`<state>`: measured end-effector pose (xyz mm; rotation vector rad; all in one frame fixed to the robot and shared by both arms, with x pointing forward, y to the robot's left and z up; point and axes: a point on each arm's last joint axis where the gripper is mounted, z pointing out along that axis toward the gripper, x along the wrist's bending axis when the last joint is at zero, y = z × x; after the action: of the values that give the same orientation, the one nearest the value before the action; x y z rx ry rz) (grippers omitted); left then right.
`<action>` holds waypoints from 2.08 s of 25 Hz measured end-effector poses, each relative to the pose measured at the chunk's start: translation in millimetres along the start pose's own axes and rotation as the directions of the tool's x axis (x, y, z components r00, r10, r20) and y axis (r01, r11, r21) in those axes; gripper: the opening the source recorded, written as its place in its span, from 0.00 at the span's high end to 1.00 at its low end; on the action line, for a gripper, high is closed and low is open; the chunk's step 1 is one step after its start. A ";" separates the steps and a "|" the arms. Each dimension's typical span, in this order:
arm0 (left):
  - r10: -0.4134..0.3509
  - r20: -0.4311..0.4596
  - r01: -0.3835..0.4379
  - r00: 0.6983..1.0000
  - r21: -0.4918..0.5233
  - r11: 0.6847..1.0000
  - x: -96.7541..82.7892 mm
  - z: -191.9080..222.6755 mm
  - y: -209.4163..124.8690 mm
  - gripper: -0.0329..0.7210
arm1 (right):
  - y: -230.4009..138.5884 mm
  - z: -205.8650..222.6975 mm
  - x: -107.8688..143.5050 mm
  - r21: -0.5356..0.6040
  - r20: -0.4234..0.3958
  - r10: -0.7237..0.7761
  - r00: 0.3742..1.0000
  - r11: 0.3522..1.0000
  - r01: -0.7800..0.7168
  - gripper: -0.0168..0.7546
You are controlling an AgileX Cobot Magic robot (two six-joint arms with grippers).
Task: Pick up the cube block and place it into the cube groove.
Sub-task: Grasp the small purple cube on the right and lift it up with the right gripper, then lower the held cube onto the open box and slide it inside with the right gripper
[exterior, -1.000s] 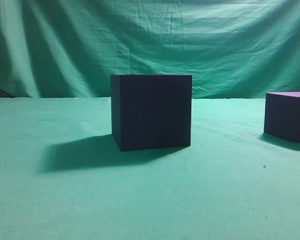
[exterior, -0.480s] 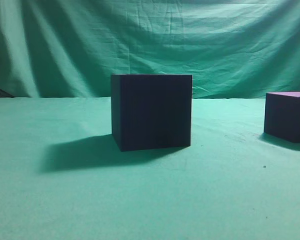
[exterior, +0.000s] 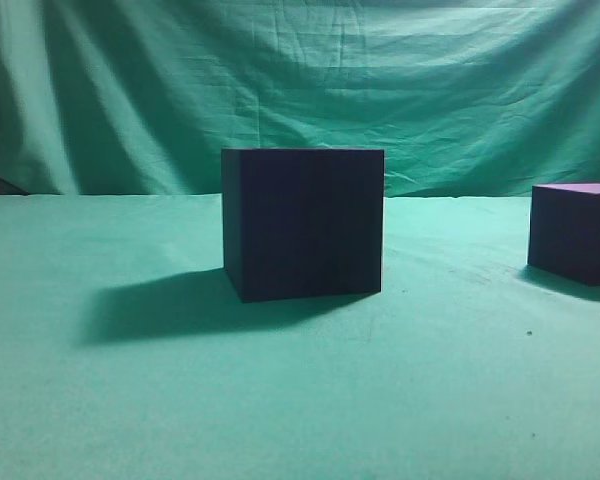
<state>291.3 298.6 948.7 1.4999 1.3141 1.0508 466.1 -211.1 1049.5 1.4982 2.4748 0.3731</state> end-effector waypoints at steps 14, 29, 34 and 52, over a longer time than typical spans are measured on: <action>0.000 0.000 0.000 1.000 0.000 1.000 0.0 0.0 0.0 0.96 | 40.1 78.7 -4.7 0.150 0.025 0.117 0.993 0.982 -0.119 0.22; 0.000 0.000 0.000 1.000 0.000 1.000 0.0 0.0 0.0 0.96 | 44.8 101.2 -9.8 0.157 0.080 0.141 0.987 0.976 -0.153 0.41; 0.000 0.000 0.000 1.000 0.000 1.000 0.0 0.0 0.0 0.96 | 65.2 70.4 -8.9 0.119 0.050 0.195 0.980 0.973 -0.199 0.41; 0.000 0.000 0.000 1.000 0.000 1.000 0.0 0.0 0.0 0.96 | 101.0 5.1 148.8 0.043 -0.118 0.045 0.992 0.998 -0.040 0.41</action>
<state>291.3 298.6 948.7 1.4999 1.3141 1.0508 484.2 -33.2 1069.0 1.5904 2.5594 0.4346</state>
